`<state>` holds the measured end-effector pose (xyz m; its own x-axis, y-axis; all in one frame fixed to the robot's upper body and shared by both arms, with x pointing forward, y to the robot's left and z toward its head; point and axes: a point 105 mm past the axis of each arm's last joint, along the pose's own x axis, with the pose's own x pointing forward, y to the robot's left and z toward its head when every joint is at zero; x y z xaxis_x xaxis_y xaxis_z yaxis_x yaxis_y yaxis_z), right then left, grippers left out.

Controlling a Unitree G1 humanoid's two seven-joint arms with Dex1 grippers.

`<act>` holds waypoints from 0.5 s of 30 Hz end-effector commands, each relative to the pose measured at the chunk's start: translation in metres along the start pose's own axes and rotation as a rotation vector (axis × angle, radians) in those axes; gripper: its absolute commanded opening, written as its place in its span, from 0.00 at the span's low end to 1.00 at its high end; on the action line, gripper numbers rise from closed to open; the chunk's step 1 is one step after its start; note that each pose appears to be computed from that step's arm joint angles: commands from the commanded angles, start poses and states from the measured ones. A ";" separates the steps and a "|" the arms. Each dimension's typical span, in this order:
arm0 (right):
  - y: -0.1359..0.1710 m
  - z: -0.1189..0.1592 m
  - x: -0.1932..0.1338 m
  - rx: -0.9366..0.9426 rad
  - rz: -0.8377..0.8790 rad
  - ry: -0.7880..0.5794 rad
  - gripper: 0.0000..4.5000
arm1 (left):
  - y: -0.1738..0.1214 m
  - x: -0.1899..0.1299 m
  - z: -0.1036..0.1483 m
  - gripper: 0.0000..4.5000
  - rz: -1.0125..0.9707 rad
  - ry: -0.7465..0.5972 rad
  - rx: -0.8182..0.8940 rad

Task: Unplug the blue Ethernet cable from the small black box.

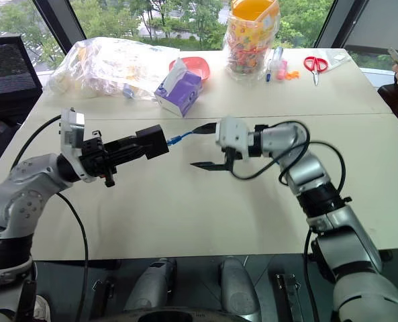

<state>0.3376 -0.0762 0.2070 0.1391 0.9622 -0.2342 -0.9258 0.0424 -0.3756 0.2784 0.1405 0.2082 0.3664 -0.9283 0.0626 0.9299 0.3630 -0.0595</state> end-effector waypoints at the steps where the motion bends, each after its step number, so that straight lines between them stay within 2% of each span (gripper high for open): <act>1: -0.003 0.027 -0.006 0.102 0.091 -0.102 0.92 | -0.004 -0.006 0.016 0.09 -0.052 -0.020 0.001; 3: -0.002 0.033 -0.006 0.174 0.136 -0.125 0.92 | -0.002 -0.009 0.017 0.09 -0.048 -0.017 -0.013; 9: 0.016 0.029 0.000 0.281 0.264 -0.118 0.92 | 0.002 -0.011 0.023 0.09 -0.047 -0.030 -0.022; 15: 0.022 0.030 0.014 0.334 0.285 -0.152 0.92 | 0.002 -0.014 0.025 0.09 -0.053 -0.031 -0.027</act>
<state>0.3137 -0.0595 0.2124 -0.1475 0.9744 -0.1696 -0.9890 -0.1435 0.0352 0.2787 0.1516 0.2190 0.3247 -0.9438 0.0620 0.9415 0.3163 -0.1163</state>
